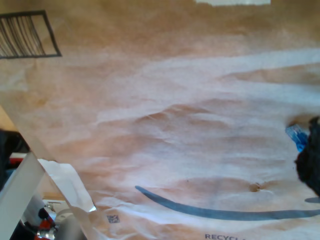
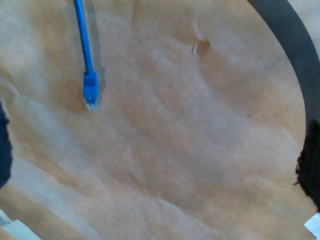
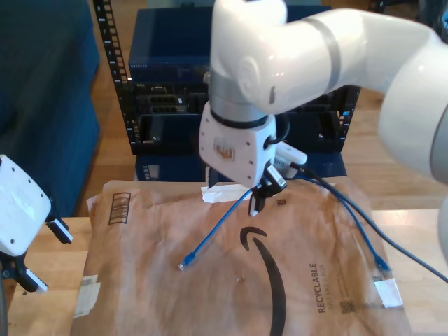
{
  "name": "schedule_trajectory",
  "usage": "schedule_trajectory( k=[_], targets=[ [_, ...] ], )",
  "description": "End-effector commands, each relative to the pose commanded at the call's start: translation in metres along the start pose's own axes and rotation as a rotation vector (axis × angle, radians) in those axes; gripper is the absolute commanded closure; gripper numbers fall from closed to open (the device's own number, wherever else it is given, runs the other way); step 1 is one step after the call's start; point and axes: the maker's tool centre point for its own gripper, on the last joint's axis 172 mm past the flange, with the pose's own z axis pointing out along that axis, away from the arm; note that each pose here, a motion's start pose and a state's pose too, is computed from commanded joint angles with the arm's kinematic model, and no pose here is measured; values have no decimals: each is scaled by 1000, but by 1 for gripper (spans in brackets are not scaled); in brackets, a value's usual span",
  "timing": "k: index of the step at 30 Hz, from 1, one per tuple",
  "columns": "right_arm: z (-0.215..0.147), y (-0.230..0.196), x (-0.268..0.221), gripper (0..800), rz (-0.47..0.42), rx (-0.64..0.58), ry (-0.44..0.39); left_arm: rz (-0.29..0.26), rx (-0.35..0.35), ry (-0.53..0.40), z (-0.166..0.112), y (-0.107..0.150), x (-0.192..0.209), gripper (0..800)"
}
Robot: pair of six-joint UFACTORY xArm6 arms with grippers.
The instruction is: Grab the cable and plug it in
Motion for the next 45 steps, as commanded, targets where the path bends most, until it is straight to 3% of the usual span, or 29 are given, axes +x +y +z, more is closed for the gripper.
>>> schedule_trajectory(
  k=[6, 10, 19, 23, 29, 36, 40, 45],
  targets=[
    [43, -4, -6, 6, -11, -7, 1, -6, 3, -2, 2, -1, 0, 0],
    [67, -13, 0, 3, 55, 39, 16, -10, 13, -7, 5, -2, 1, 0],
    [134, -30, -9, 3, 43, 64, 31, -13, 15, -9, 6, -2, 2, 0],
    [148, -40, -4, 4, 133, 78, 37, -17, 19, -12, 8, -1, 4, 0],
    [162, -42, -2, 14, 135, 73, 39, -19, 10, -7, 12, 2, 7, 0],
    [167, -45, 0, 251, 141, 91, 41, -21, 13, -9, 12, 2, 8, 0],
    [166, -49, 0, 274, 141, 95, 40, -21, 13, -9, 12, 2, 8, 0],
    [169, -49, 0, 372, 143, 92, 40, -21, 13, -9, 12, 2, 8, 0]
  ],
)
